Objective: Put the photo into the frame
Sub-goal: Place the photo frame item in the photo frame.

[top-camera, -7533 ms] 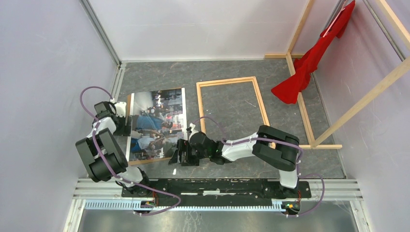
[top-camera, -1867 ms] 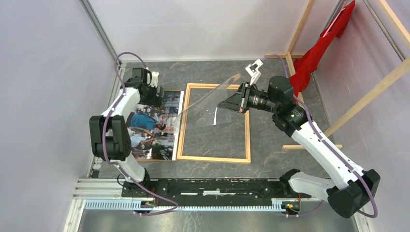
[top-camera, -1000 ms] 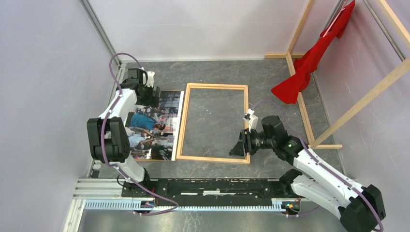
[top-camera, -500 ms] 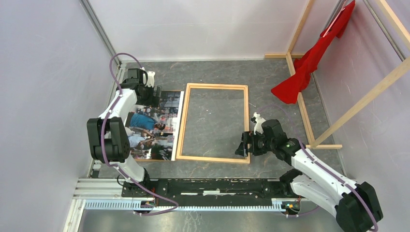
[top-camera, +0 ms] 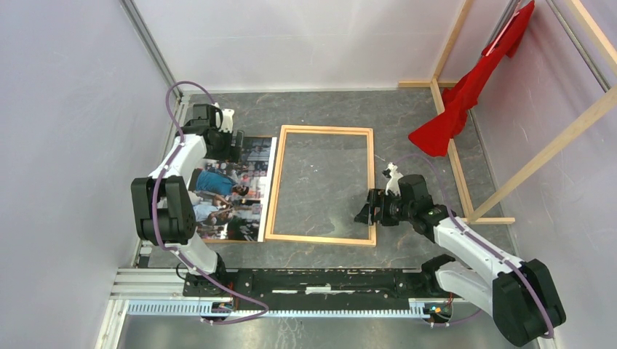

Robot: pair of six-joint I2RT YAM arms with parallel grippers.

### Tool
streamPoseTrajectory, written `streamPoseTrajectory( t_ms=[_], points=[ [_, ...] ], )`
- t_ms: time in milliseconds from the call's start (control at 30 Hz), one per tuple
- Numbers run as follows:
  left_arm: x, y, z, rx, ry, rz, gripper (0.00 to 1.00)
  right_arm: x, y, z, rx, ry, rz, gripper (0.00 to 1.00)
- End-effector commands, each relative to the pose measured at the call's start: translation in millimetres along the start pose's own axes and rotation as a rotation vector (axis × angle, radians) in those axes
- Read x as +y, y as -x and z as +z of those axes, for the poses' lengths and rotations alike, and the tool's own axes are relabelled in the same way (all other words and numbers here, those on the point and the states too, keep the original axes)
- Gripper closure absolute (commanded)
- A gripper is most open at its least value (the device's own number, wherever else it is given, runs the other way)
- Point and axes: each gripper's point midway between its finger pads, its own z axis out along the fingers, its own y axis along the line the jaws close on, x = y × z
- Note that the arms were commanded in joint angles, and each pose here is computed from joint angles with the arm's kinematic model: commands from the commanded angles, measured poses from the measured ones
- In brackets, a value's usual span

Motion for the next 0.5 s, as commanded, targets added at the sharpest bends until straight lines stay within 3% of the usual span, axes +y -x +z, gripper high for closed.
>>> streamPoseTrajectory(
  t_ms=[0, 233, 467],
  points=[
    [-4.2, 4.4, -6.2, -0.03, -0.017, 0.01, 0.1, 3.9, 6.4, -5.6, -0.027, 0.011, -0.001, 0.19],
    [-4.5, 2.3, -5.1, -0.025, -0.02, 0.02, 0.1, -6.3, -17.3, -28.9, 0.018, -0.07, 0.034, 0.18],
    [-3.7, 4.0, -6.4, -0.03, -0.017, 0.025, 0.1, -7.1, -62.8, -36.3, 0.125, -0.024, 0.118, 0.19]
  ],
)
